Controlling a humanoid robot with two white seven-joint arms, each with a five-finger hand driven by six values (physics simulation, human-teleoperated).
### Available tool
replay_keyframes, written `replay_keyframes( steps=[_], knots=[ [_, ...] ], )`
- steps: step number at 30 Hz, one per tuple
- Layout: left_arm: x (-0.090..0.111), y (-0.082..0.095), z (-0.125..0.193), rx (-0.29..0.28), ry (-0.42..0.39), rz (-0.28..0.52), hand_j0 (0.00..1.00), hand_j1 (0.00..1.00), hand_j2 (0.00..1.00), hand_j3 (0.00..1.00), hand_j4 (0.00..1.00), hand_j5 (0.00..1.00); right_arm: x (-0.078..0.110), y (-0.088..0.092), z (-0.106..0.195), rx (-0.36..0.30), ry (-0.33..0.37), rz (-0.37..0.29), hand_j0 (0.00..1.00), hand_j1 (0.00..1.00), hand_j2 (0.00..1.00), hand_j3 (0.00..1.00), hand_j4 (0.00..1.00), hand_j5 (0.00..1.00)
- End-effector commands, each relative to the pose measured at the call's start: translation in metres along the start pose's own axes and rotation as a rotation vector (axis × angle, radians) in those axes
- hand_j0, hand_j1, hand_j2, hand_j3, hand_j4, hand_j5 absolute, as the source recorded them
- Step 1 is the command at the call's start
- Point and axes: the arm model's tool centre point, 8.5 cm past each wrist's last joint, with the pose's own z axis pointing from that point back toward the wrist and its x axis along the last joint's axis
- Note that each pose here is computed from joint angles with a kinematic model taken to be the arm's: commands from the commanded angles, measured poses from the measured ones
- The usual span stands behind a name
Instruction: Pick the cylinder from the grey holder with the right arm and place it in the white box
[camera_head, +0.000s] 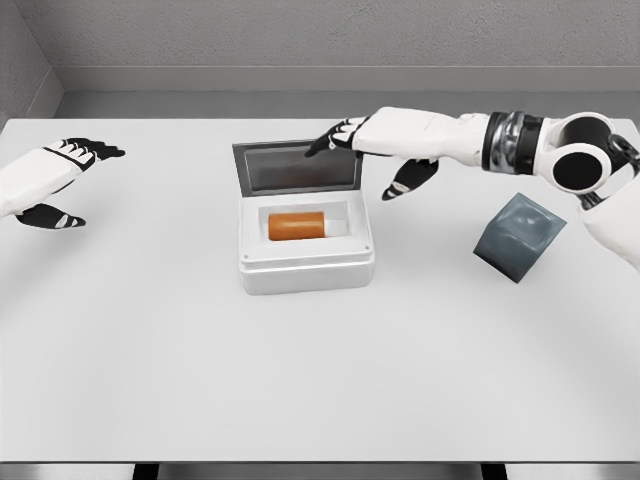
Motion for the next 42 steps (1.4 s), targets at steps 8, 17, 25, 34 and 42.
replay_keyframes(
  steps=[8, 17, 25, 34, 42],
  knots=[
    [0.004, 0.008, -0.005, 0.072, -0.018, 0.078, 1.00, 1.00, 1.00, 1.00, 1.00, 1.00, -0.004, -0.045, 0.100, -0.091, 0.100, 0.157, 1.00, 1.00, 1.00, 1.00, 1.00, 1.00],
    [0.039, 0.048, -0.065, 0.126, -0.146, 0.131, 0.97, 0.97, 0.97, 0.97, 0.97, 0.97, -0.023, 0.001, 0.189, -0.088, 0.196, 0.123, 1.00, 1.00, 1.00, 1.00, 1.00, 1.00],
    [0.089, 0.046, -0.104, -0.104, -0.359, 0.277, 0.98, 0.98, 0.98, 0.98, 0.98, 0.98, -0.021, 0.011, 0.175, -0.080, 0.162, 0.101, 1.00, 1.00, 1.00, 1.00, 1.00, 1.00],
    [0.090, 0.067, -0.102, -0.028, -0.406, 0.350, 0.99, 0.99, 0.99, 0.99, 0.99, 0.99, -0.020, 0.008, 0.171, -0.093, 0.151, 0.106, 1.00, 1.00, 1.00, 1.00, 1.00, 1.00],
    [0.094, 0.049, -0.101, -0.068, -0.411, 0.365, 1.00, 1.00, 1.00, 1.00, 1.00, 1.00, -0.020, 0.012, 0.170, -0.089, 0.150, 0.099, 1.00, 1.00, 1.00, 1.00, 1.00, 1.00]
  ],
)
